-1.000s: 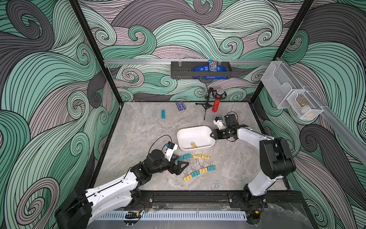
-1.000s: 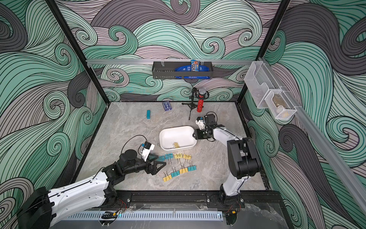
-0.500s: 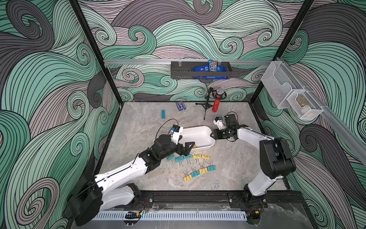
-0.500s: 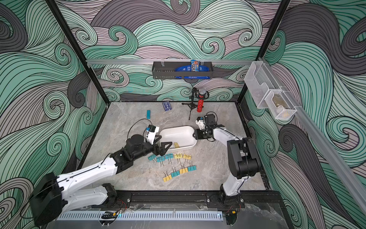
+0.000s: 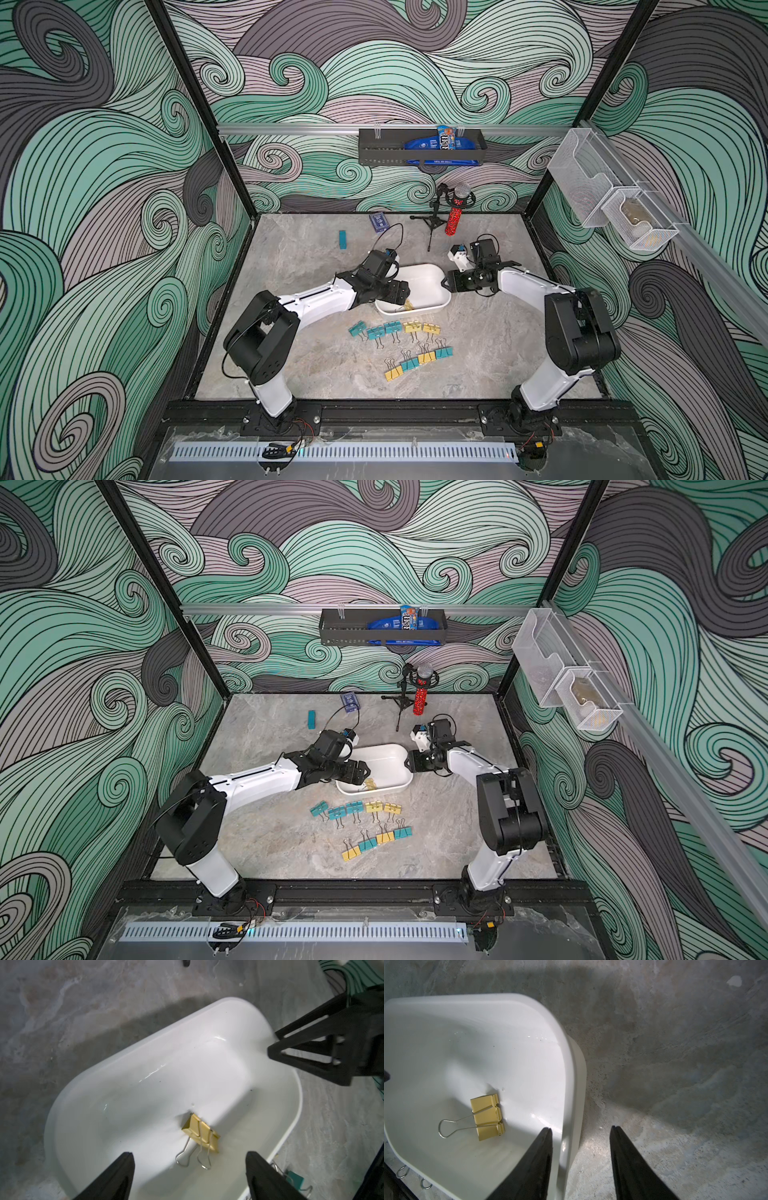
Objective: Take out the binder clips from the storage box
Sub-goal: Pick up the binder clip from the storage box.
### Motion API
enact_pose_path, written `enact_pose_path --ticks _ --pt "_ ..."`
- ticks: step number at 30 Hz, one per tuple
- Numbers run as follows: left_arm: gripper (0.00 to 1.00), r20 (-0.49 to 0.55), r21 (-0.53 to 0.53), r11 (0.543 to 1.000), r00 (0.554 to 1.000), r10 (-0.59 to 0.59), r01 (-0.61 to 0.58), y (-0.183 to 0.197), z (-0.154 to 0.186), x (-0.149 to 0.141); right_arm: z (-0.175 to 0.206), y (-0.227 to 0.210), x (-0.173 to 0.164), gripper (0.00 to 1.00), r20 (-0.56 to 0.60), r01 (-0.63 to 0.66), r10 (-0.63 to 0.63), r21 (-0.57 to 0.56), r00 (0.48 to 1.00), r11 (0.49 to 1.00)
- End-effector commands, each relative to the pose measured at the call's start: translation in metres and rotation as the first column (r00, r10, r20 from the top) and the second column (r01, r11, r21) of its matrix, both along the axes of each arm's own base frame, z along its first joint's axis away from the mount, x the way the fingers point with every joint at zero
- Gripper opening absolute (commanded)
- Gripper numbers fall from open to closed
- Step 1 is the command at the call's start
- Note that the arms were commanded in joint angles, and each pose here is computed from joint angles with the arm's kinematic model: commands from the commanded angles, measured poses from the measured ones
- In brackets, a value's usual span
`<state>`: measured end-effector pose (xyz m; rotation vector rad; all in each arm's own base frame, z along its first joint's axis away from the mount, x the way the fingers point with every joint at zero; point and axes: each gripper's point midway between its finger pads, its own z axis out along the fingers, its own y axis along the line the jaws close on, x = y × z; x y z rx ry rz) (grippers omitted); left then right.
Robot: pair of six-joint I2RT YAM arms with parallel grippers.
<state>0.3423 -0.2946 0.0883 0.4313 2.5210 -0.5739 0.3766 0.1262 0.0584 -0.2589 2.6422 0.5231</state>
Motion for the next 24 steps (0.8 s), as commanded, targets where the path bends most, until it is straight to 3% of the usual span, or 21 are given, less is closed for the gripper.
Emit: enact_pose_path --ticks 1,4,10,15,19,24 --pt "0.86 -0.074 0.004 1.000 0.997 0.001 -0.001 -0.003 -0.001 0.002 0.000 0.003 0.000 0.47 0.007 -0.012 0.012 0.000 1.000 1.000" --pt "0.84 -0.114 0.036 0.999 0.994 -0.008 0.012 -0.005 -0.012 0.005 -0.002 0.004 0.000 0.47 0.003 -0.013 0.013 0.001 1.000 1.000" --pt "0.69 -0.203 0.023 0.998 0.978 -0.055 0.061 -0.017 -0.029 -0.002 -0.001 0.004 0.001 0.47 0.003 -0.016 0.016 0.005 1.000 1.000" --pt "0.58 -0.217 0.013 0.999 0.975 -0.045 0.049 -0.012 -0.030 -0.011 0.000 0.005 0.001 0.47 0.004 -0.018 0.018 0.011 1.000 1.000" --pt "0.52 -0.221 -0.036 0.998 0.973 -0.066 0.059 -0.013 -0.026 -0.022 0.000 0.005 0.000 0.47 0.003 -0.020 0.020 0.011 1.000 1.000" --pt "0.37 -0.257 -0.096 0.992 0.961 -0.100 0.078 -0.018 -0.033 -0.035 -0.001 0.005 0.000 0.47 0.001 -0.019 0.019 0.009 1.000 1.000"
